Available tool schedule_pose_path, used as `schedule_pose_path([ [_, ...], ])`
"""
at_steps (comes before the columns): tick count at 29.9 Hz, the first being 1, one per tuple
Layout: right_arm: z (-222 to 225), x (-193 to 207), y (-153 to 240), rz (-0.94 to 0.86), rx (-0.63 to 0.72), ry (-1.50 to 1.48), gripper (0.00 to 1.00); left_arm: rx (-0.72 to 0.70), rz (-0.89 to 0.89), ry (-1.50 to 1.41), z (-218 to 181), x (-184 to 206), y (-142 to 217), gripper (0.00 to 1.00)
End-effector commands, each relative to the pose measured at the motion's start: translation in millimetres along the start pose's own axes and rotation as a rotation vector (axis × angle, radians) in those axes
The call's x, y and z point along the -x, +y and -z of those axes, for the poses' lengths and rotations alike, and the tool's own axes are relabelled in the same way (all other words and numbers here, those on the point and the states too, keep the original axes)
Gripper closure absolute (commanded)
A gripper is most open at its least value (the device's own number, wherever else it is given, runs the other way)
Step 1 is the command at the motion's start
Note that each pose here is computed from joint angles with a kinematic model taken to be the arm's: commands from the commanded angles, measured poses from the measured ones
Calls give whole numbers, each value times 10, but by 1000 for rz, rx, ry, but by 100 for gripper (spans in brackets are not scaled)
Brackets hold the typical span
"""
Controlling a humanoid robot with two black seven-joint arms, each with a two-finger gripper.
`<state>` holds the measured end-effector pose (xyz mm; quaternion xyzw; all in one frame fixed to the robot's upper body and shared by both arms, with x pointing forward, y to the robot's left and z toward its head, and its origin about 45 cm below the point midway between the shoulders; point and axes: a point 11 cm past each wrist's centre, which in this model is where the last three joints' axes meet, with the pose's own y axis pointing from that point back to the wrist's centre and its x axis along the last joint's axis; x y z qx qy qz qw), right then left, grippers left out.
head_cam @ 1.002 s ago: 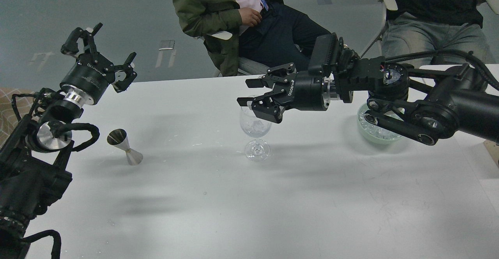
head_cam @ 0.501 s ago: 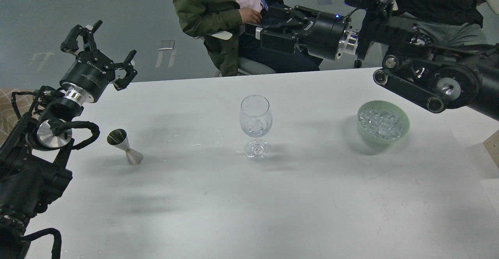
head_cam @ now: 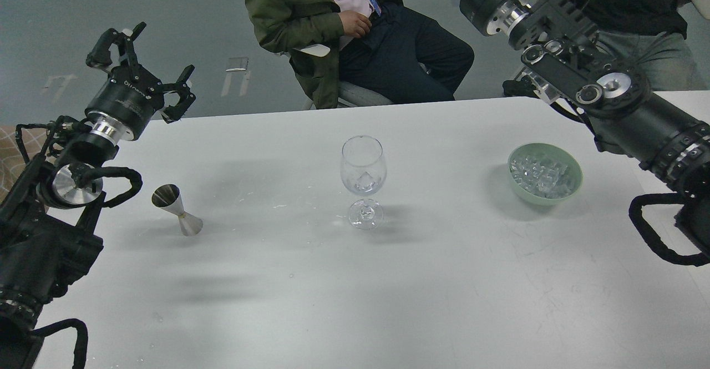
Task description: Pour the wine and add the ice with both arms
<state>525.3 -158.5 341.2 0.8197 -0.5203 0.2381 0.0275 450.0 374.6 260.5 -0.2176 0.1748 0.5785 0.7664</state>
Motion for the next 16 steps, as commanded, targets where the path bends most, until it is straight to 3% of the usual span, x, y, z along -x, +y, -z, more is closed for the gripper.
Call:
schedule_pose_path([
  [1,-78,2,-15,-55,27,-98,0,67,-27,2,-90,-72,-20,1],
  [8,-87,-36,-18,-102,2,-388,0,75,-59,-10,-239,-125,-160,1],
  [16,-147,-135,11,-133,0,-402,0,60,-36,33,-22,11,-257,1],
])
